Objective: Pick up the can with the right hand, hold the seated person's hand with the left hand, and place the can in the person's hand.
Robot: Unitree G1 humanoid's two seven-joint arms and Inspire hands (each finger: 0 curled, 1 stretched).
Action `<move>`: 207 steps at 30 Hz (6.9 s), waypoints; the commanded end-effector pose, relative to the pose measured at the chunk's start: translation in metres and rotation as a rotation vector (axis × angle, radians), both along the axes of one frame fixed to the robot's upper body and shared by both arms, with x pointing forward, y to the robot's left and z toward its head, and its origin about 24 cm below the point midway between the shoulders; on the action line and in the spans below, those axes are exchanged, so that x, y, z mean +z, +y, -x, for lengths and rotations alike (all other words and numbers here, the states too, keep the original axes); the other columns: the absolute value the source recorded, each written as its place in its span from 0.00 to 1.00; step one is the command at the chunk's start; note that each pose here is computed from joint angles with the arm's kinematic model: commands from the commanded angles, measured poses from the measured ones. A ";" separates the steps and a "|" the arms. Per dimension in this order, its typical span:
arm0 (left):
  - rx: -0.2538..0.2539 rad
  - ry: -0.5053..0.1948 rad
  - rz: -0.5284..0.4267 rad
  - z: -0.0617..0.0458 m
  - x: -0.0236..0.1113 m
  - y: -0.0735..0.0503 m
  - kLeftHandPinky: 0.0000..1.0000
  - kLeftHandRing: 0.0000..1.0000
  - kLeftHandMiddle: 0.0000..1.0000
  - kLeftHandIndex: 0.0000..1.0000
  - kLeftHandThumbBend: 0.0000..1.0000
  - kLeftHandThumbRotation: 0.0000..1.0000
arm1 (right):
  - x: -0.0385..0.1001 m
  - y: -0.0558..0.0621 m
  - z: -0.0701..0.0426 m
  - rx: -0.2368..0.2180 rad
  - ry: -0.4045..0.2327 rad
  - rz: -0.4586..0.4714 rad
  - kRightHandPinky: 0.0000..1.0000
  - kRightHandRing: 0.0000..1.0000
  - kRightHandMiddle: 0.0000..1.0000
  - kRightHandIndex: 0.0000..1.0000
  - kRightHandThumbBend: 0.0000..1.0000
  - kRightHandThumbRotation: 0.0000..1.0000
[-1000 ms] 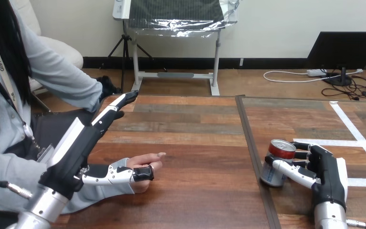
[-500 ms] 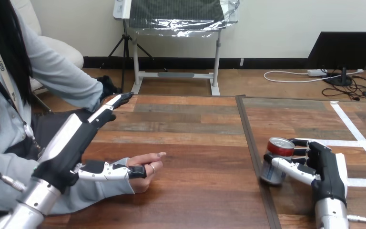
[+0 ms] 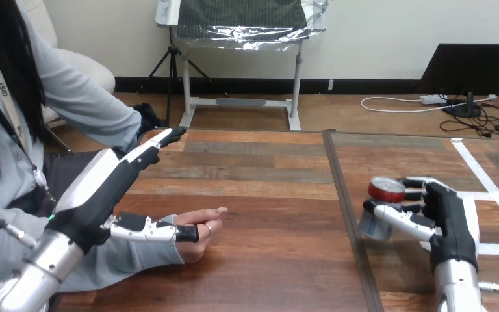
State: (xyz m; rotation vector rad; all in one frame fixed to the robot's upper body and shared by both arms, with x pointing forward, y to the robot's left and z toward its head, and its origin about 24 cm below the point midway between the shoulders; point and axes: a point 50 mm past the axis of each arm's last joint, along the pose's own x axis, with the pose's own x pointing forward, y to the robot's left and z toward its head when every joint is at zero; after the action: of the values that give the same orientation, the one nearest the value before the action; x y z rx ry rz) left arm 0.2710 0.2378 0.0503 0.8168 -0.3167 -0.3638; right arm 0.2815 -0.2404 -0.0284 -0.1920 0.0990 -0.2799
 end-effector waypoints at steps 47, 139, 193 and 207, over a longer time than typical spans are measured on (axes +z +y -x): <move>-0.047 0.085 -0.323 -0.057 0.024 -0.005 0.83 0.90 0.91 0.91 1.00 0.34 | 0.078 0.012 -0.050 0.130 -0.333 0.085 0.32 0.37 0.45 0.52 0.73 0.00; -0.085 0.218 -0.615 -0.069 0.012 0.001 0.47 0.52 0.56 0.65 1.00 0.20 | 0.089 0.018 -0.048 0.197 -0.433 0.034 0.30 0.36 0.43 0.49 0.70 0.00; -0.092 0.170 -0.492 -0.067 0.010 -0.013 0.25 0.31 0.37 0.39 0.81 0.00 | 0.073 0.026 -0.051 0.226 -0.311 0.011 0.34 0.39 0.47 0.52 0.72 0.00; -0.101 0.147 -0.458 -0.068 0.016 -0.016 0.24 0.30 0.36 0.39 0.82 0.00 | 0.066 0.031 -0.053 0.231 -0.254 0.024 0.35 0.41 0.49 0.53 0.75 0.00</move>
State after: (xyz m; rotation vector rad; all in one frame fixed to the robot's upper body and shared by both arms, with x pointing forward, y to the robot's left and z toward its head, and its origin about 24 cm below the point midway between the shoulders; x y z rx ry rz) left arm 0.3197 0.2399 0.0290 1.2674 0.0590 -0.6665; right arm 0.3028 -0.2224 -0.0027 -0.1929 -0.0381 -0.0945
